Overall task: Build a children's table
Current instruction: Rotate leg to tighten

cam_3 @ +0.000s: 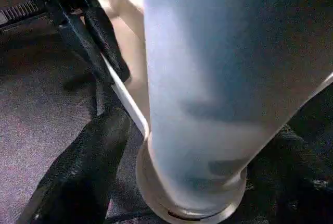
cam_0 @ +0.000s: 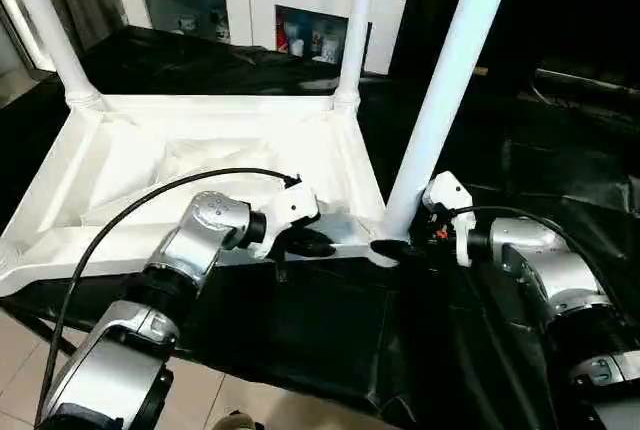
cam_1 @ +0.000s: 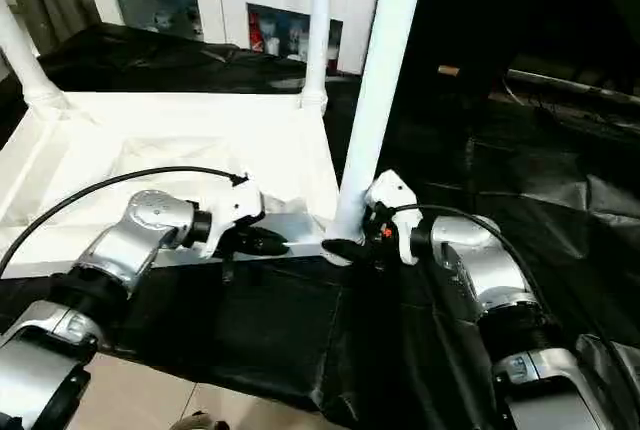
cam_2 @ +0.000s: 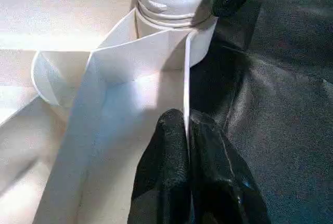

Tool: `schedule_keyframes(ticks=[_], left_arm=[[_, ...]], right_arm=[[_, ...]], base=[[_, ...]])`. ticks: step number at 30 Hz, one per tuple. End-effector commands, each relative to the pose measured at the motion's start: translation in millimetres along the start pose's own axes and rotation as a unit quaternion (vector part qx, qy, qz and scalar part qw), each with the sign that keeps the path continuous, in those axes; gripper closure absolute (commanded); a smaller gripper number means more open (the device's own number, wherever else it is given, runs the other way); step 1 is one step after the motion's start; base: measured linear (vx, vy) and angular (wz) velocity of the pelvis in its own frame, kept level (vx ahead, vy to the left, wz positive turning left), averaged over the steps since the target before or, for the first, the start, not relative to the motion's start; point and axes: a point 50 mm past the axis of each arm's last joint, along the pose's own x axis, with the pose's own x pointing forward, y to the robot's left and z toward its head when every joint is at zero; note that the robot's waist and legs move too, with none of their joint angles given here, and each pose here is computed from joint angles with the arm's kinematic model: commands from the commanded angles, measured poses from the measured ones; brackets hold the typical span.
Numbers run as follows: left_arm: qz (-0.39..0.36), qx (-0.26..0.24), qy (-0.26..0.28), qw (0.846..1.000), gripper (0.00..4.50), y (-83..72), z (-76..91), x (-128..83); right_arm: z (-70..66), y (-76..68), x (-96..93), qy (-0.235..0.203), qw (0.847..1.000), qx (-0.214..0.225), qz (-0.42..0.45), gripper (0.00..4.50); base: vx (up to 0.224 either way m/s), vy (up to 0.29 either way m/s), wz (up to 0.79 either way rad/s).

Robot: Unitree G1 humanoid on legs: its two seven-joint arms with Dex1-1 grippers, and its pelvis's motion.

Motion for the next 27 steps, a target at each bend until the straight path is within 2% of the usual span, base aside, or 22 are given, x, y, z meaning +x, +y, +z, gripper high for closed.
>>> schedule_keyframes(ticks=[1,7,9,19,24,27], left_arm=[[-0.004,-0.006,-0.028,1.0,4.5,-2.6,3.6,2],[-0.004,-0.007,-0.025,1.0,4.5,-3.0,3.4,0],[-0.003,-0.007,-0.025,1.0,4.5,-2.8,3.4,0],[-0.004,-0.01,-0.022,1.0,4.5,-3.8,2.0,-1],[0.025,-0.011,-0.023,0.999,4.5,1.4,3.1,0],[0.09,-0.032,-0.017,0.995,4.5,12.1,5.0,6]], right_arm=[[-8.3,4.2,1.2,0.018,1.0,0.008,0.009,1.33],[-10.5,1.8,-3.0,0.023,1.0,0.012,0.004,1.82],[-11.6,1.8,-3.4,0.026,1.0,0.011,0.004,2.11],[-17.1,3.7,-1.3,0.033,0.999,0.012,0.004,2.42],[-23.6,-3.9,1.6,0.023,0.997,0.047,-0.055,2.44],[-34.0,-11.9,9.1,0.005,0.983,0.112,-0.147,2.45]], base=[[0.0,0.0,0.0],[0.0,0.0,0.0],[0.0,0.0,0.0],[0.0,0.0,0.0],[0.0,0.0,0.0],[0.0,0.0,0.0]])
